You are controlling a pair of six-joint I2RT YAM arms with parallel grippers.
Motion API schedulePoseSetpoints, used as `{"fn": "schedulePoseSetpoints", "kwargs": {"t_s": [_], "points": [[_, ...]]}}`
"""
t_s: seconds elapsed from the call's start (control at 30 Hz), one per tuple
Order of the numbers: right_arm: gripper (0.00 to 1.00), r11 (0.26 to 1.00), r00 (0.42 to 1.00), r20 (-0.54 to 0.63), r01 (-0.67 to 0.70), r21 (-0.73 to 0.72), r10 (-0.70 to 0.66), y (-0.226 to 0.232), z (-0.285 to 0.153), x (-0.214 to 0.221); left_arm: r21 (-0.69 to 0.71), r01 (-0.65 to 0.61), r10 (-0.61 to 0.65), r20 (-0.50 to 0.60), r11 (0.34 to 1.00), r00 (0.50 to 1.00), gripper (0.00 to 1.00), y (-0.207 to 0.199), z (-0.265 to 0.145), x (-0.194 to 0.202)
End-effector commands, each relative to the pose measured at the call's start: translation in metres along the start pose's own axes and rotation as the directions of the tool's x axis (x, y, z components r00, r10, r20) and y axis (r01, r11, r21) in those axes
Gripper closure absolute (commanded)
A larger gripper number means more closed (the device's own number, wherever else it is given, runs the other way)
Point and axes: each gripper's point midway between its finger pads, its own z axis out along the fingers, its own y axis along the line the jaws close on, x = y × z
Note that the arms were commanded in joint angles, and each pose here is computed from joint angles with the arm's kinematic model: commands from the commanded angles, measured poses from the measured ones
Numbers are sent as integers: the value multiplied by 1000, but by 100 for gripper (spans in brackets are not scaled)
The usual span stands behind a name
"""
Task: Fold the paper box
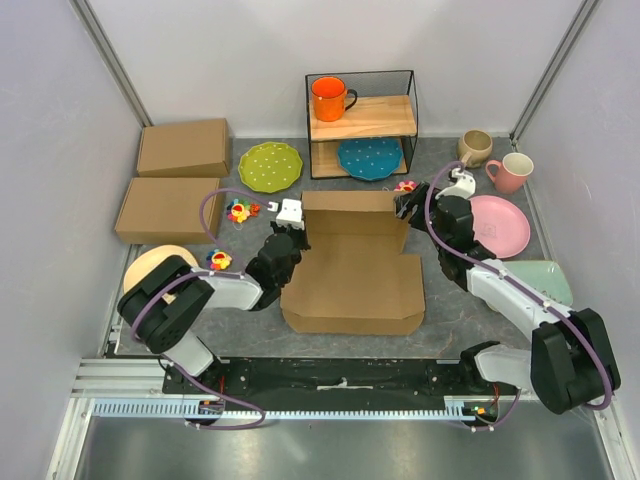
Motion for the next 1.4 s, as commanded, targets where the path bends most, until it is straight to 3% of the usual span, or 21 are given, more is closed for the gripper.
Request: {"fn": "schedulePoseSetpoints", "kwargs": {"t_s": [0.0, 0.23, 0.43, 0.5, 0.6, 0.73, 0.87, 0.97, 1.0, 1.07, 1.1, 1.17, 1.23, 1.37], "points": [[25, 1000, 1000, -3, -6, 29, 7, -18, 2, 12, 40, -30, 31, -35, 999, 999, 81, 0, -11, -4], [27, 999, 1000, -18, 6, 51, -5, -29, -1, 21, 208, -35, 60, -115, 977, 992, 41, -20, -36, -16], [27, 998, 1000, -22, 15, 69, -13, -32, -2, 22, 353, -44, 101, -143, 935, 985, 33, -34, -63, -42], [27, 997, 1000, -23, 21, 69, -20, -32, -1, 21, 424, -49, 149, -206, 904, 967, 32, -40, -77, -32], [26, 997, 1000, -18, 22, 73, -21, -32, -1, 19, 495, -28, 135, -181, 869, 974, 32, -49, -93, -54], [25, 997, 999, -24, 31, 71, -29, -33, -2, 21, 594, 45, 6, -84, 803, 996, 32, -68, -114, -106], [25, 997, 999, -31, 38, 66, -36, -32, -3, 21, 560, 131, -143, -22, 818, 989, 30, -63, -114, -155], [25, 997, 998, -39, 41, 61, -39, -31, -4, 22, 431, 256, -245, -83, 865, 966, 22, -39, -90, -164], [25, 998, 998, -45, 40, 58, -37, -31, -4, 24, 438, 309, -260, -170, 844, 951, 21, -44, -83, -156], [25, 997, 998, -52, 44, 56, -41, -32, -5, 26, 386, 399, -334, -226, 832, 915, 22, -20, -58, -150], [25, 998, 998, -55, 43, 51, -41, -31, -6, 27, 383, 496, -398, -308, 780, 864, 23, -14, -48, -137], [25, 998, 997, -62, 48, 35, -46, -29, -6, 29, 459, 561, -443, -345, 689, 827, 25, -19, -41, -141], [25, 998, 997, -67, 51, 29, -49, -28, -6, 30, 441, 631, -502, -382, 639, 776, 26, -10, -21, -132], [26, 998, 996, -73, 54, 25, -52, -28, -7, 31, 454, 701, -506, -487, 550, 712, 31, -16, -10, -116]]}}
